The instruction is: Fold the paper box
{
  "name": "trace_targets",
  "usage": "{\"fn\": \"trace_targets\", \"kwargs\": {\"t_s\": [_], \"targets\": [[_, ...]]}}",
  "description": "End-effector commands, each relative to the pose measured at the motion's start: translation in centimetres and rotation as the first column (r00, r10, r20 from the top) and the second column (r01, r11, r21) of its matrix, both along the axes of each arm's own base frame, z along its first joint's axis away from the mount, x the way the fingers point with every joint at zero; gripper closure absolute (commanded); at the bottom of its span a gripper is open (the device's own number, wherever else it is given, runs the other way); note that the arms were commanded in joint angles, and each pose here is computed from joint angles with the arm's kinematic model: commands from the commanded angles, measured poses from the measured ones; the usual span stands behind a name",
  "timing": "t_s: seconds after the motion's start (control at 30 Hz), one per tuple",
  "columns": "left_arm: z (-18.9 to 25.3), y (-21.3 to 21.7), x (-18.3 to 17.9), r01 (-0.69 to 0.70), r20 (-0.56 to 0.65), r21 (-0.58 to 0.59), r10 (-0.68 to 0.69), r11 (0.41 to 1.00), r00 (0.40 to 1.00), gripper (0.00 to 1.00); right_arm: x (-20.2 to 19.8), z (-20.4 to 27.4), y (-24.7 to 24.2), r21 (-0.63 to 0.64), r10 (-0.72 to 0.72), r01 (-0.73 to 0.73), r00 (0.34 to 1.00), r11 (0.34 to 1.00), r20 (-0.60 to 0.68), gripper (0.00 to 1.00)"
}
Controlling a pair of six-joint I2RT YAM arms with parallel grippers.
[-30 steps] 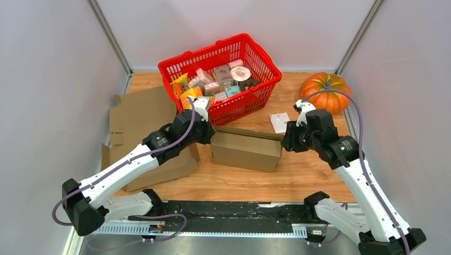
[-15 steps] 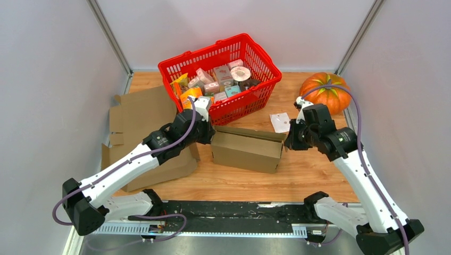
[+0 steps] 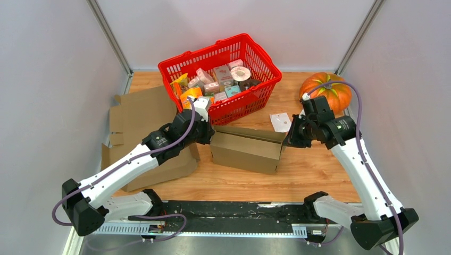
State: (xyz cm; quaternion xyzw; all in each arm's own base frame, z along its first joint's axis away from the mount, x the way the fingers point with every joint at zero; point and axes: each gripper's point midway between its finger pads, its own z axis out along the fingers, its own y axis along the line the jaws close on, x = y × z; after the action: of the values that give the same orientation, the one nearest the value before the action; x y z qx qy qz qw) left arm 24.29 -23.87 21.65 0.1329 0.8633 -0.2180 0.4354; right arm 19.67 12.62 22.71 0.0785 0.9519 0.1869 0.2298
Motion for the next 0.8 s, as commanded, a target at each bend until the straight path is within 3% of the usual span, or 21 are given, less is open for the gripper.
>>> {"fn": "trace_targets", "kwargs": {"t_s": [0.0,0.4,0.77], "targets": [[-4.4,1.1,-2.9,0.07,-0.153,0.11,-0.053,0.991,0.987,1.0,0.8,2.7,1.4,0.131,-0.071,0.073,0.997,0.989,-0.02,1.0],[-4.3,0.8,-3.0,0.076,-0.153,0.087,-0.062,0.993,0.986,1.0,1.1,1.5,1.7,0.152,-0.141,0.166,0.977,0.974,-0.163,1.0],[-4.3,0.7,-3.0,0.081,-0.15,0.079,-0.068,0.994,0.986,1.0,1.4,1.9,2.7,0.201,-0.107,0.141,0.98,0.969,-0.169,1.0]]}}
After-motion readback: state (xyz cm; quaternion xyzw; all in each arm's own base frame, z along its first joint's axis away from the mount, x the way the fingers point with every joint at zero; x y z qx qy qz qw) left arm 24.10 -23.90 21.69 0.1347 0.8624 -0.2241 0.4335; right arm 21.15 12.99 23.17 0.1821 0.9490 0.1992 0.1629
